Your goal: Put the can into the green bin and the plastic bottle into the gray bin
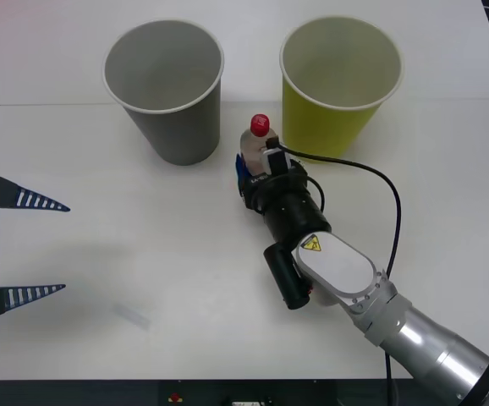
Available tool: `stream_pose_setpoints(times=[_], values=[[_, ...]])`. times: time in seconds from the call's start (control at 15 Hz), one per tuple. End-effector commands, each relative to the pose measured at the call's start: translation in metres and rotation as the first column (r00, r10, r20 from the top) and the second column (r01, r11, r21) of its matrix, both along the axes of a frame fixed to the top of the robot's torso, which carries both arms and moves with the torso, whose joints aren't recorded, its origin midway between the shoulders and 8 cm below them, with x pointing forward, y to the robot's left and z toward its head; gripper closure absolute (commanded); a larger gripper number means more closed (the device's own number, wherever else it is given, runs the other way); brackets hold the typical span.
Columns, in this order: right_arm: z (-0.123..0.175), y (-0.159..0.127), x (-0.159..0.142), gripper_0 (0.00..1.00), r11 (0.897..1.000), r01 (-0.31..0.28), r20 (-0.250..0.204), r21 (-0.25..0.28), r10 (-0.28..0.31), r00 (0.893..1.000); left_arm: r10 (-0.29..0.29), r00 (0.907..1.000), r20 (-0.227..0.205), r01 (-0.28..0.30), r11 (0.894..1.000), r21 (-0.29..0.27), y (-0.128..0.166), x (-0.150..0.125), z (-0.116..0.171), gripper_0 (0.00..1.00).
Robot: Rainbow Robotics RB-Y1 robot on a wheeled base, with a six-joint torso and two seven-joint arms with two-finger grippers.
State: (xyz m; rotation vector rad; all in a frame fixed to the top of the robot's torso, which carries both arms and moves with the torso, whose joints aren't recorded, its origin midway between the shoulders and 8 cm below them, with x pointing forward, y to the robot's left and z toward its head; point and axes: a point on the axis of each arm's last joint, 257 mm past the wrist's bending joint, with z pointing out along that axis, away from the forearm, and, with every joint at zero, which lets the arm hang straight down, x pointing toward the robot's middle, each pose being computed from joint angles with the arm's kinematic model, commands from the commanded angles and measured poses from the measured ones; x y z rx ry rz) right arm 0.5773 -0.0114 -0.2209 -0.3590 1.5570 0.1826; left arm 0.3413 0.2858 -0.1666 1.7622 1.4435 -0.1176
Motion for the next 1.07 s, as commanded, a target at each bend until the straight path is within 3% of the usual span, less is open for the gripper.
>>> stream_pose_setpoints(times=[0.07,0.4,0.67,0.93,1.07], values=[[0.0,0.001,0.0,1.0,1.0,-0.003,0.0,0.001,0.003,1.0,0.0,1.0,0.0,0.0,1.0,0.0,0.0,0.0,0.0,0.0],[0.0,0.0,-0.002,1.0,1.0,-0.007,0.007,-0.012,0.007,1.0,0.0,1.0,0.0,0.0,1.0,0.0,0.0,0.0,0.0,0.0],[0.001,0.002,-0.024,1.0,0.997,-0.075,0.017,-0.021,0.075,0.997,0.0,1.0,0.0,0.0,1.0,0.0,0.0,0.0,0.0,0.0],[0.008,-0.001,-0.065,1.0,0.97,-0.245,-0.008,-0.01,0.245,0.97,0.0,1.0,0.0,0.0,1.0,0.0,0.0,0.0,0.0,0.0],[0.011,-0.002,-0.081,1.0,0.945,-0.327,-0.028,-0.016,0.326,0.945,0.0,1.0,0.0,0.0,1.0,0.0,0.0,0.0,0.0,0.0]])
